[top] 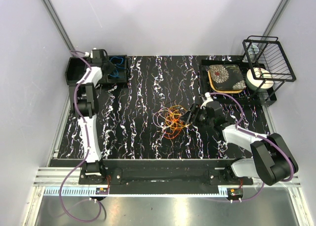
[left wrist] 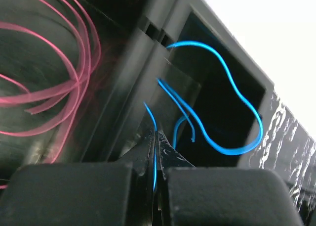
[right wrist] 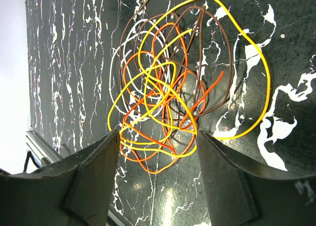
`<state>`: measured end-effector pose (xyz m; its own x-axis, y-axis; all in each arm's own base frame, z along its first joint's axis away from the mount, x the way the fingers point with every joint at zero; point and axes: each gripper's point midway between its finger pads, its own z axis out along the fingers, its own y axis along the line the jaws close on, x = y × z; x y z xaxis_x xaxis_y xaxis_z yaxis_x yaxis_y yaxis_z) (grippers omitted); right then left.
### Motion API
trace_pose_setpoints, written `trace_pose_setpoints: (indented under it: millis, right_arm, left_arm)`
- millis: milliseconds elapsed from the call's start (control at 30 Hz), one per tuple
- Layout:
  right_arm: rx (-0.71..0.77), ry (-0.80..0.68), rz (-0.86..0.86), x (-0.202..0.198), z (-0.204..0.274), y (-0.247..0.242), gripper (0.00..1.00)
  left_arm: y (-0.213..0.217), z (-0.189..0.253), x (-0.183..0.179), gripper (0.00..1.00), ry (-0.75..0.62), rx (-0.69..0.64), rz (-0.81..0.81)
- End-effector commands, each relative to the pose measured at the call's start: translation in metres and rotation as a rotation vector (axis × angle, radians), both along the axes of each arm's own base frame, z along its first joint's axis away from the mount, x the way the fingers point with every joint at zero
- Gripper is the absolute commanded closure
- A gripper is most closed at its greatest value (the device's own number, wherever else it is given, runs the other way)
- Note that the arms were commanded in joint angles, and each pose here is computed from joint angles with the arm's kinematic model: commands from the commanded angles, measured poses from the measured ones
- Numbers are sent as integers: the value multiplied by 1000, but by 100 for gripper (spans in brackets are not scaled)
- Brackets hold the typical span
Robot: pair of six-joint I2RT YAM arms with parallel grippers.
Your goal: Untangle the cables
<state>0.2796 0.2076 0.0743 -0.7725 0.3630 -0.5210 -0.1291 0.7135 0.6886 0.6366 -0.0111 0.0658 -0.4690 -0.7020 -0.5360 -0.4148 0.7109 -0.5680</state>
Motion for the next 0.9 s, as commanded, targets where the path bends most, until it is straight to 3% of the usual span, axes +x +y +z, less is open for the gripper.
trace_pose_setpoints:
  millis: [0,200,300,333,400,433,633,667,867]
  right_arm:
    - [22,-45,25,8,16,8,30]
    - [21,-44,25,8,16,8,30]
    - [20,-42,25,8,16,8,31]
    - [20,-41,25,8,15,8,30]
    - [20,-41,25,8,15,8,31]
    - [21,-42,27,8,16,8,30]
    - [21,-48,26,8,16,8,31]
    - [22,-49,28,7,16,8,30]
    - [27,-56,22,7,18,7,30]
  left_arm:
    - [6,57,13,100,-133,0,-7]
    - [-3,60,16,99,-146,-17,-43]
    - [-12,68,18,83,-165,-31,-80]
    - [-14,71,18,69,-170,-34,-89]
    - [-22,87,17,57,-196,-32,-112]
    - [-27,93,16,47,-205,-26,-123]
    - [-34,155,3,31,-286,35,-135]
    - [-33,171,-2,21,-304,43,-133]
    - [-38,214,-40,2,-297,153,-135]
